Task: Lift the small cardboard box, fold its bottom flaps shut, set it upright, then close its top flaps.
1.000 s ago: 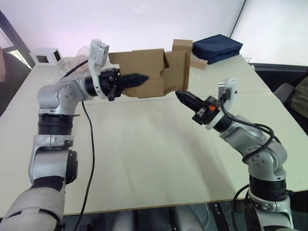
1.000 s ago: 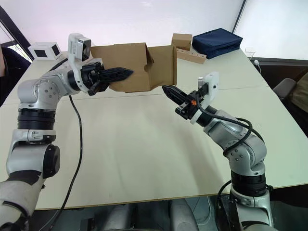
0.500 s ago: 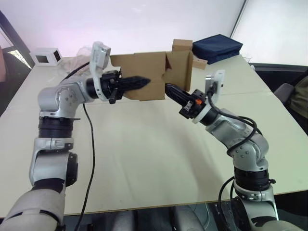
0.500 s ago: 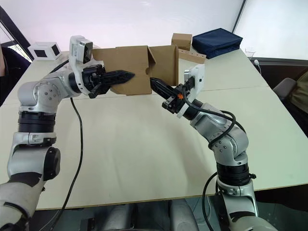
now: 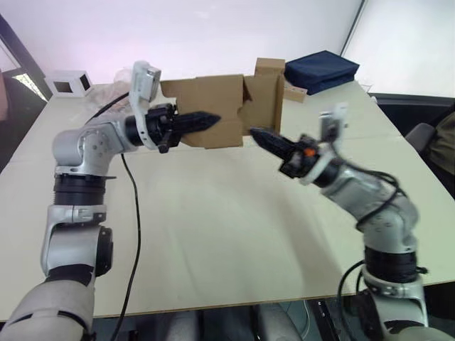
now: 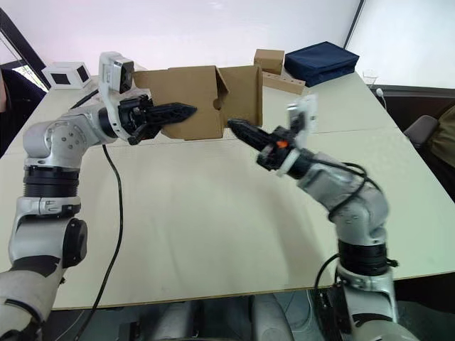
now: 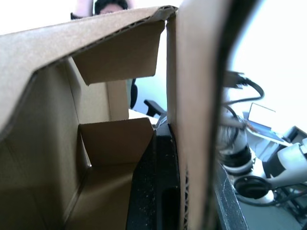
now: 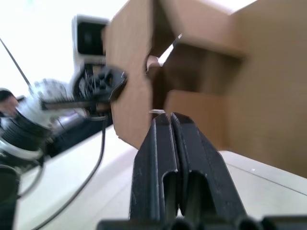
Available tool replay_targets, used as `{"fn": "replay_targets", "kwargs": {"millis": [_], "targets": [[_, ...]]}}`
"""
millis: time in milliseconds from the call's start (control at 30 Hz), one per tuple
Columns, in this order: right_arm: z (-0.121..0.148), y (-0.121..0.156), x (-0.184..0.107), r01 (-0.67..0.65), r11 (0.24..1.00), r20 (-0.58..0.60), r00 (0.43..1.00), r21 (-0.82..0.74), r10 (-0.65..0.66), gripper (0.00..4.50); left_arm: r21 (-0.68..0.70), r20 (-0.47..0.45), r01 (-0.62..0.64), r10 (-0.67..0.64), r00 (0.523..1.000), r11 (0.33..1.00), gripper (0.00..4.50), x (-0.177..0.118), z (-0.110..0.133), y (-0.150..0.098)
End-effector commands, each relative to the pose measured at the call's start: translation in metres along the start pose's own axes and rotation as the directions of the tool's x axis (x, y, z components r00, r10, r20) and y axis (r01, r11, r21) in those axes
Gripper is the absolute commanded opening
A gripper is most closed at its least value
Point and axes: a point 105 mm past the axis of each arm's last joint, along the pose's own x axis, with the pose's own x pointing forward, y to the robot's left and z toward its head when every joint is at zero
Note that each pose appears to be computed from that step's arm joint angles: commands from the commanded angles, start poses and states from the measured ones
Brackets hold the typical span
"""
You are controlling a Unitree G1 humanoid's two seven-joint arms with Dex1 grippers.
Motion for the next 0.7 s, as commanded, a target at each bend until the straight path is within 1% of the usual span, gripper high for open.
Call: {"fn": "replay_targets", "kwargs": {"millis": [33, 100, 167, 233, 267, 333, 367, 400, 500, 533, 700], "targets": [[0.028, -0.008, -0.016, 0.001, 0.997, 0.134, 0.991, 0.083, -0.013, 0.02, 0.049, 0.034, 0.035, -0.036, 0.999, 0.998, 0.0, 0.0, 0.015, -0.011], [0.034, -0.025, -0.021, 0.061, 0.991, 0.186, 0.979, 0.115, -0.082, 0.02, 0.045, 0.036, 0.039, -0.041, 0.998, 0.998, 0.0, 0.001, 0.015, -0.012], [0.037, -0.045, -0.023, 0.137, 0.979, 0.241, 0.955, 0.149, -0.17, 0.02, 0.042, 0.042, 0.047, -0.048, 0.998, 0.998, 0.0, 0.003, 0.014, -0.013], [0.033, -0.065, -0.022, 0.214, 0.962, 0.266, 0.93, 0.171, -0.254, 0.02, 0.042, 0.046, 0.053, -0.055, 0.997, 0.998, 0.0, 0.005, 0.014, -0.014], [0.032, -0.069, -0.021, 0.234, 0.957, 0.268, 0.924, 0.171, -0.274, 0.02, 0.042, 0.047, 0.054, -0.056, 0.997, 0.998, 0.0, 0.006, 0.015, -0.014], [0.03, -0.075, -0.015, 0.23, 0.951, 0.299, 0.911, 0.206, -0.285, 0.52, 0.042, 0.05, 0.059, -0.061, 0.997, 0.997, 0.0, 0.007, 0.015, -0.015], [0.028, -0.077, -0.012, 0.22, 0.949, 0.308, 0.908, 0.227, -0.285, 0.68, 0.042, 0.051, 0.06, -0.062, 0.997, 0.997, 0.0, 0.007, 0.015, -0.016], [0.026, -0.075, -0.007, 0.199, 0.948, 0.31, 0.911, 0.25, -0.273, 1.2, 0.043, 0.052, 0.061, -0.063, 0.997, 0.997, 0.0, 0.008, 0.015, -0.016], [0.019, -0.071, 0.003, 0.138, 0.938, 0.319, 0.916, 0.317, -0.242, 2.35, 0.043, 0.053, 0.063, -0.065, 0.996, 0.997, 0.0, 0.009, 0.016, -0.018], [0.019, -0.068, 0.005, 0.103, 0.933, 0.335, 0.915, 0.343, -0.225, 2.66, 0.043, 0.054, 0.063, -0.065, 0.996, 0.997, 0.0, 0.009, 0.016, -0.018], [0.017, -0.054, 0.013, -0.007, 0.905, 0.376, 0.911, 0.426, -0.17, 2.66, 0.043, 0.059, 0.06, -0.063, 0.996, 0.997, 0.0, 0.009, 0.018, -0.018]]}}
